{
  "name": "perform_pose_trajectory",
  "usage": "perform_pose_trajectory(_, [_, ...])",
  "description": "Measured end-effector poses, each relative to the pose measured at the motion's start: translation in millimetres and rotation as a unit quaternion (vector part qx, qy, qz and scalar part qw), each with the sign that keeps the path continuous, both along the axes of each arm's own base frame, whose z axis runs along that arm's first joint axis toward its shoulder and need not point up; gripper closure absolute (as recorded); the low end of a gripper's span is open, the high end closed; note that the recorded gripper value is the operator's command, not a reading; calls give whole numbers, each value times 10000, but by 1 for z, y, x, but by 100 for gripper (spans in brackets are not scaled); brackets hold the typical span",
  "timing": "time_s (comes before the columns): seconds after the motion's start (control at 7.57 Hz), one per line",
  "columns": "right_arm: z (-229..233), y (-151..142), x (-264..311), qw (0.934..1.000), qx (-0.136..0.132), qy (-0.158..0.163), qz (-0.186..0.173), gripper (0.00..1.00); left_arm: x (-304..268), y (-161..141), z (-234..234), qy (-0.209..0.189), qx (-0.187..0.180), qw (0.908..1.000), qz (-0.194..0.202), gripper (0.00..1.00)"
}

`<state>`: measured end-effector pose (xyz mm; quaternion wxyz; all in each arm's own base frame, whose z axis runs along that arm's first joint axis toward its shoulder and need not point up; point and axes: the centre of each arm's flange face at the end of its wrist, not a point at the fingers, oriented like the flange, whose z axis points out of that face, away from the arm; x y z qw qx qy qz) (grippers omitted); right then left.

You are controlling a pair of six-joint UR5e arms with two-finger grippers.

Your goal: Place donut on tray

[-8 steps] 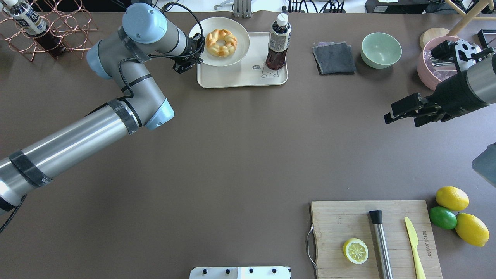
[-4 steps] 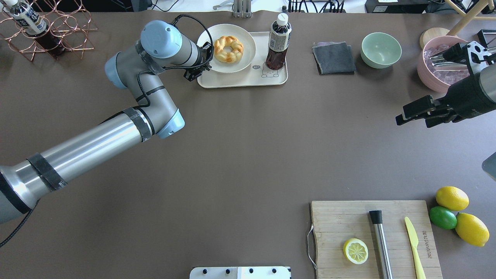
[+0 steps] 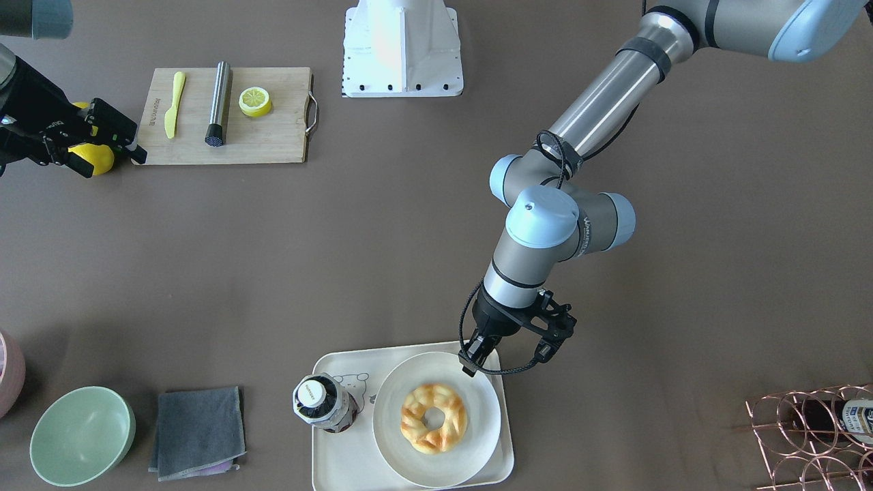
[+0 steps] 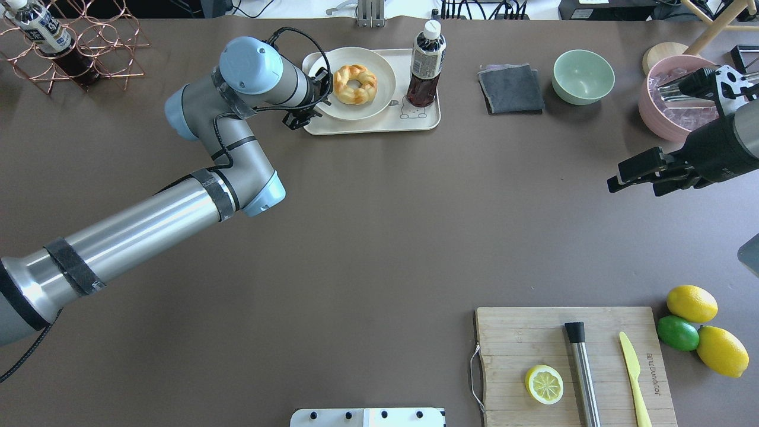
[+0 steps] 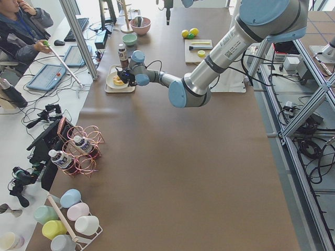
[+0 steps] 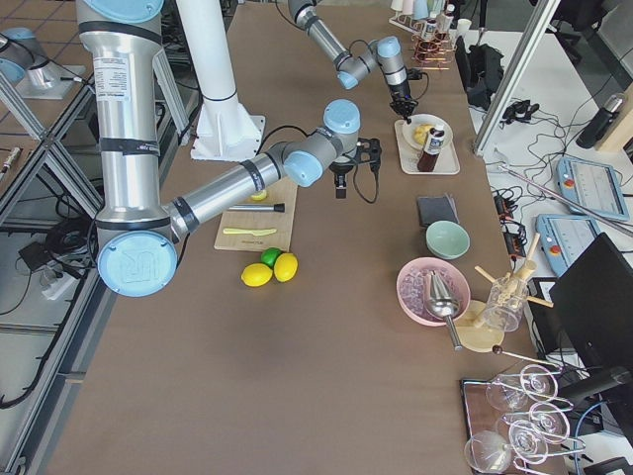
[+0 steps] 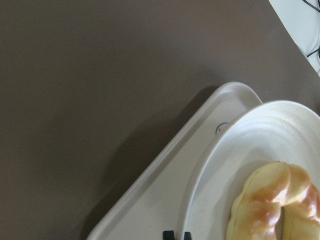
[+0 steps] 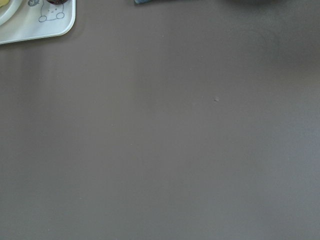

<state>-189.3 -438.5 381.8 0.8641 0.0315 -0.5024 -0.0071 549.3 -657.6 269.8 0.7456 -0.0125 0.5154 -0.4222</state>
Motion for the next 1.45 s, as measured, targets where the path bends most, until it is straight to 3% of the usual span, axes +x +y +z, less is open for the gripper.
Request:
perform_pose_trajectory(0.26, [4,-3,1,10000,16,26,-2,0,-22,-1,-7,52,148,9997,198,18])
perform_pose_trajectory(0.53, [19,-15,19,9998,160,111,17,0,-104,9,-5,-31,185,9952,961,17])
perform_pose_trajectory(0.79, [51,-34,46,9990,372,266,-21,0,-210,46,-5,-556,579,9826,1678,5])
perform_pose_trajectory(0.92, [72,-43,67,9984,467,318,-55,0,-264,72,1,-1003,969,9682,2075,4])
perform_pose_trajectory(1.06, [97,-48,93,9974,595,380,-107,0,-323,94,13,-1495,1392,9474,2466,4])
perform_pose_trajectory(1.45, [149,-53,171,9934,782,744,-399,0,-494,127,108,-2639,2473,8682,3398,3])
